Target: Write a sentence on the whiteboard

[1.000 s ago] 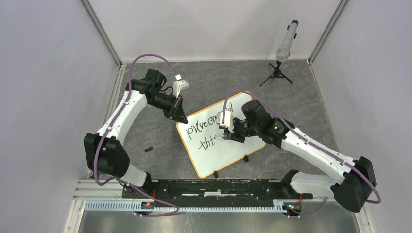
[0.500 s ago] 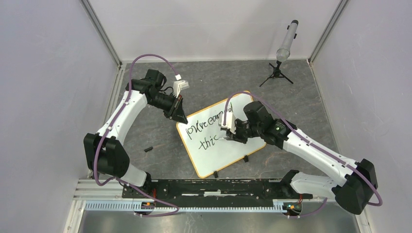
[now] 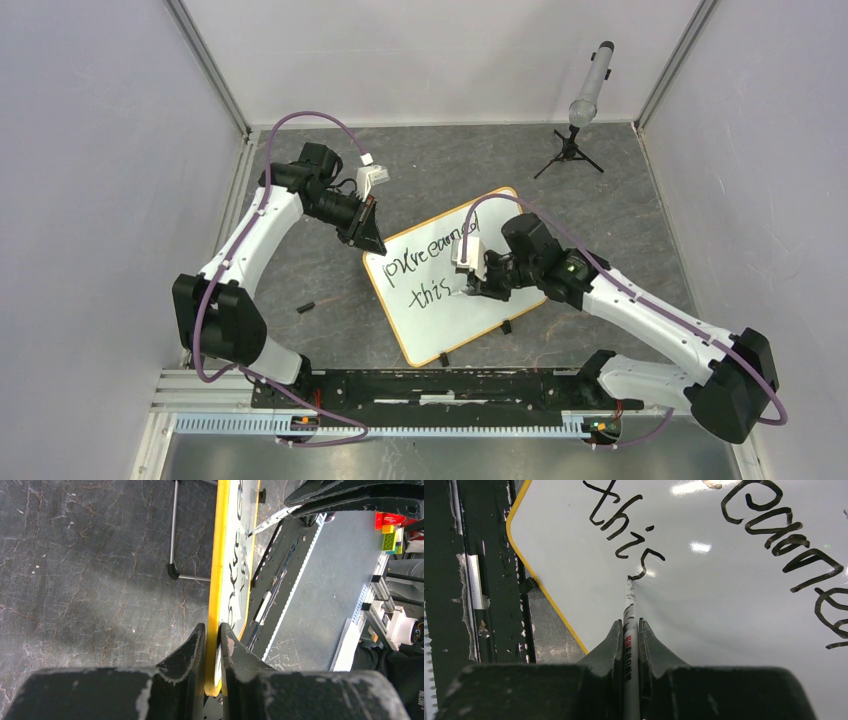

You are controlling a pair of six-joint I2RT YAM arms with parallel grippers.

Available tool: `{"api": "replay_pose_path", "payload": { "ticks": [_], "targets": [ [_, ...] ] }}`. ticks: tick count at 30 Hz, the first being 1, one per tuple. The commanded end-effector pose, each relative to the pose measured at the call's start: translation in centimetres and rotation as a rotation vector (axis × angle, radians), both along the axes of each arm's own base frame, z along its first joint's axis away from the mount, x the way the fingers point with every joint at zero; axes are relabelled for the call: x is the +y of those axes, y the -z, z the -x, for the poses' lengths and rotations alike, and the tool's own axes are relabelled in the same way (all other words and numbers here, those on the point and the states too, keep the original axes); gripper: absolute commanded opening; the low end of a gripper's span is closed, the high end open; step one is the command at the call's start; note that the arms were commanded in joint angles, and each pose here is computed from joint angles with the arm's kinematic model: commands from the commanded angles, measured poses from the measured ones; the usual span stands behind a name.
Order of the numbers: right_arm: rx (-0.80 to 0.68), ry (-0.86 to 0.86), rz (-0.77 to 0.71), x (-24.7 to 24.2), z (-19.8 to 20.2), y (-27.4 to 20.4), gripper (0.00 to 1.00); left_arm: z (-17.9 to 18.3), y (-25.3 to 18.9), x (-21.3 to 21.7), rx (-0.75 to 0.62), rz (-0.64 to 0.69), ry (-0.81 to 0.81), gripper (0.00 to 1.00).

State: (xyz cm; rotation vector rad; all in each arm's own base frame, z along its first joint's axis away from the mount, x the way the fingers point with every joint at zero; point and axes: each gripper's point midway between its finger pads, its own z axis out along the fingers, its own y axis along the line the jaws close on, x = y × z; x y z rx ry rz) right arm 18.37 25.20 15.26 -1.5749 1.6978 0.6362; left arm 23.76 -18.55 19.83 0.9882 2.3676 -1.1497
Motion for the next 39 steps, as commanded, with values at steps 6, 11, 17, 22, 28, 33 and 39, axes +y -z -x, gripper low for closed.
{"api": "replay_pose_path", "payload": {
  "ticks": [6, 11, 17, 22, 28, 33, 39],
  "targets": [
    [-0.012, -0.031, -0.020, 2.3, 0.1, -0.8, 0.00, -0.8, -0.3, 0.0, -0.053, -0.002, 0.009, 0.02],
    [-0.028, -0.046, -0.045, 2.7, 0.2, -2.8, 0.00, -0.7, -0.5, 0.0, -0.060, 0.000, 0.007, 0.02],
    [-0.037, -0.049, -0.090, 2.4, 0.3, -5.2, 0.00, -0.7, -0.5, -0.1, -0.057, 0.005, 0.010, 0.02],
    [-0.034, -0.015, -0.092, 0.8, -0.4, -4.9, 0.00, -0.6, -0.3, 0.0, -0.057, 0.003, 0.014, 0.02],
    [-0.033, 0.015, -0.104, -0.7, -1.3, -5.2, 0.00, -0.4, -0.1, 0.2, -0.062, -0.009, 0.015, 0.02],
    [-0.023, 0.035, -0.115, -1.6, -1.8, -5.2, 0.00, -0.3, 0.1, 0.3, -0.061, -0.015, 0.015, 0.02],
    [-0.041, 0.053, -0.118, -2.1, -2.4, -5.2, 0.00, -0.3, 0.3, 0.2, -0.057, -0.018, 0.018, 0.02]
  ]
}}
